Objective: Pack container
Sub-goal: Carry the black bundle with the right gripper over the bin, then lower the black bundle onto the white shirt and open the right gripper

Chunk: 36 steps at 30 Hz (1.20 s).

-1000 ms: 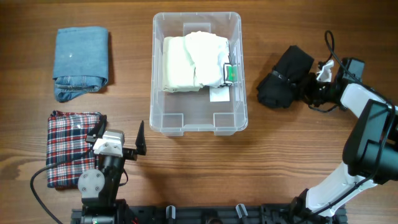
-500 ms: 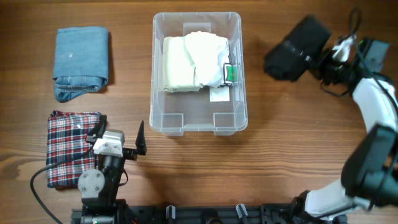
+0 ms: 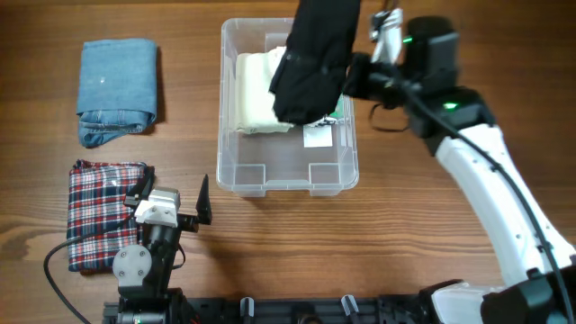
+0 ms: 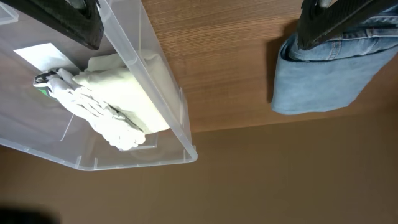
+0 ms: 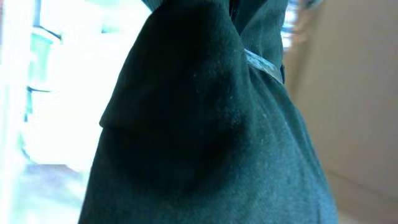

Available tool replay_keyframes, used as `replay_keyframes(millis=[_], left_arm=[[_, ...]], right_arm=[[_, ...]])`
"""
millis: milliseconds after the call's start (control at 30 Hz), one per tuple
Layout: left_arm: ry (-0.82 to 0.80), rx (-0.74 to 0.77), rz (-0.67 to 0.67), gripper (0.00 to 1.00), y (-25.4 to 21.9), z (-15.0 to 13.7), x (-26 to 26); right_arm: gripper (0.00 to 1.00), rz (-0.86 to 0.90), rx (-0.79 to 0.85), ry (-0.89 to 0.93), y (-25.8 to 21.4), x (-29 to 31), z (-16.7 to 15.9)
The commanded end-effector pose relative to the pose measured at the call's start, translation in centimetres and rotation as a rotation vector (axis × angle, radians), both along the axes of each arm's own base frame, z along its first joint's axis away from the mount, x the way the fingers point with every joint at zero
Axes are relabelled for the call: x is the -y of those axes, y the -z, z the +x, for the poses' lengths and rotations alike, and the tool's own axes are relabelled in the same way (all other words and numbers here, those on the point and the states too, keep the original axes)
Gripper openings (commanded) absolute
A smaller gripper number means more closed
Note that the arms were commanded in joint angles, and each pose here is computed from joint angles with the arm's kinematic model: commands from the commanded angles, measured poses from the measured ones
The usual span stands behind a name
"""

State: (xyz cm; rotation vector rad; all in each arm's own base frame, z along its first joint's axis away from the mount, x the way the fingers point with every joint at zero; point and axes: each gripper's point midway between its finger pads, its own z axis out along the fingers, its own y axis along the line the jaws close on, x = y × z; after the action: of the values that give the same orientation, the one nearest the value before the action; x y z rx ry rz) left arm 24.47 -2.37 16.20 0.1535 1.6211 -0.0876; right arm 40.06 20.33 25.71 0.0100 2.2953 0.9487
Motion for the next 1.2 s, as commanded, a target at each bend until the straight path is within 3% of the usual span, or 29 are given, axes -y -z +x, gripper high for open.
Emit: replay_keyframes(millis=[0,133,567,800,1000,1167], left_arm=[[-0.014,0.002,0.012,1.0,0.1,0.0,-0.3],[-0.014,0.002,0.012,1.0,0.1,0.0,-0.3],[-0.014,0.002,0.012,1.0,0.1,0.0,-0.3],[-0.014,0.002,0.012,1.0,0.1,0.0,-0.3],[-0.014,0.002,0.012,1.0,0.1,0.0,-0.3],[-0.014,0.002,0.012,1.0,0.1,0.0,-0.3]], right_arm=[[0.04,-0.222,0.021,0.186,2.8,2.4,2.2],[0.04,-0.434,0.025,0.298,5.1,3.7,2.2],[0.04,-0.811,0.179,0.417,5.7,4.0,2.2],[0.11,-0.783,0.234,0.405,4.4,2.6,2.7],[0.06,-0.676,0.242,0.329,2.3,0.2,3.0],[0.04,-0.601,0.234,0.259,-3.5,-1.0,2.1]])
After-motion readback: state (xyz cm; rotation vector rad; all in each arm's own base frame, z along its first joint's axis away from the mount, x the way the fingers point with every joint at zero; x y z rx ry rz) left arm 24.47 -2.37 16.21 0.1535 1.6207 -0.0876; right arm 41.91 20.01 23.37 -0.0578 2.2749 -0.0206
